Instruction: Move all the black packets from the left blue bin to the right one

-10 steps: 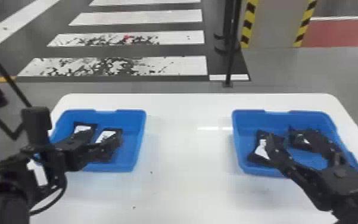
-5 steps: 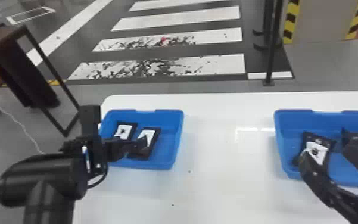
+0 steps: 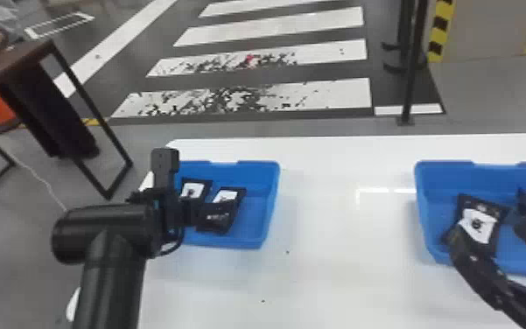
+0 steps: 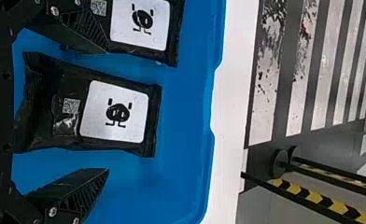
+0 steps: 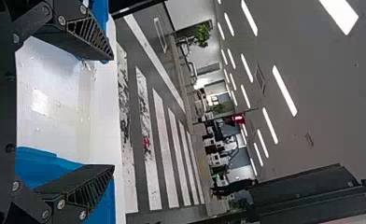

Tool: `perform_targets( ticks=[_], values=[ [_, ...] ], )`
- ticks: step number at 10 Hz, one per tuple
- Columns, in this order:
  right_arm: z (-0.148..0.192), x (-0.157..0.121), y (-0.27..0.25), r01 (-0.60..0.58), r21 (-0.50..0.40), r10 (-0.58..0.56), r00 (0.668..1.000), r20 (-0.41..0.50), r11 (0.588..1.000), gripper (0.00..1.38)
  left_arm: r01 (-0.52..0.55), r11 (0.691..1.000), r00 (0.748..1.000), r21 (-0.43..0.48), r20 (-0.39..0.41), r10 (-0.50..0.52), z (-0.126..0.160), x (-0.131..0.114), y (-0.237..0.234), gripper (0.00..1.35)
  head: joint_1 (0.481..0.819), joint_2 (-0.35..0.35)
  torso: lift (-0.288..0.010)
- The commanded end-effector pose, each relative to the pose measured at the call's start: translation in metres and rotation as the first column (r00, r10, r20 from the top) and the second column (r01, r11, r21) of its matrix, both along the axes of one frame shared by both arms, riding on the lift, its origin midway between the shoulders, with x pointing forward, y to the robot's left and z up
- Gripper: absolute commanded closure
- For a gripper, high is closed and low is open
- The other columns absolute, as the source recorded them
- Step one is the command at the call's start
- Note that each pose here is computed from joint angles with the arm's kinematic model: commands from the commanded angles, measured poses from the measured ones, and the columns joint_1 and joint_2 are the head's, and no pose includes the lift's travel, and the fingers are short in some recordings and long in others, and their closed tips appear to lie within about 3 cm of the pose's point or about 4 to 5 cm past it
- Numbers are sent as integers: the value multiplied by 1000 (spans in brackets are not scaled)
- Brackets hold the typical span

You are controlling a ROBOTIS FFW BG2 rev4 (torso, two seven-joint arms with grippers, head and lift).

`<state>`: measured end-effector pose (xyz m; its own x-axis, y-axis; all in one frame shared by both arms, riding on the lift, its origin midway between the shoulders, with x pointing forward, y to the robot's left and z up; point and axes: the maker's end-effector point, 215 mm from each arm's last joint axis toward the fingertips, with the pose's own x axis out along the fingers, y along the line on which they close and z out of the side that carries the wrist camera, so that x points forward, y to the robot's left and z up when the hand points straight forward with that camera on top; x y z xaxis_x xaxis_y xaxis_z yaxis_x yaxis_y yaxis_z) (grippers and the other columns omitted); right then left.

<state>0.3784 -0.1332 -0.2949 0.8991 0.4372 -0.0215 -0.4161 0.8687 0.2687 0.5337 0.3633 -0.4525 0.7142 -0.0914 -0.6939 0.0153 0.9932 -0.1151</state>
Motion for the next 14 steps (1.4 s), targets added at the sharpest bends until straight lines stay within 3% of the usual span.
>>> perform_targets(
  ticks=[1,4,5,6,8,9,12,14],
  values=[
    [-4,0,1,-4,10,4,1000,-12,1000,211,2,1000,1000,-6,-22,-3,-8,7,-4,148,695,278,-140],
    [-7,0,2,-6,27,7,1000,-23,1000,211,-13,1000,998,6,-68,14,-24,7,1,217,695,272,-140],
    [-7,0,2,-6,29,7,1000,-24,1000,211,-10,1000,998,10,-66,11,-25,8,0,343,695,274,-140],
    [-8,-1,2,-8,34,9,1000,-29,999,213,-12,1000,997,19,-71,13,-26,8,2,667,695,276,-140],
    [-8,-1,2,-8,38,9,1000,-29,999,213,1,1000,999,29,-37,0,-21,14,2,920,695,277,-140],
    [-9,-1,3,-10,46,12,999,-35,999,213,20,999,1000,43,-18,-19,-18,18,-2,1254,695,277,-140],
    [-4,-1,4,-16,52,18,999,-27,999,213,91,996,993,-3,74,-90,0,17,-26,1220,695,267,-140],
    [0,-1,8,-29,85,32,999,-29,996,216,144,990,973,-1,180,-141,44,-1,-55,1220,695,244,-140]
  ],
)
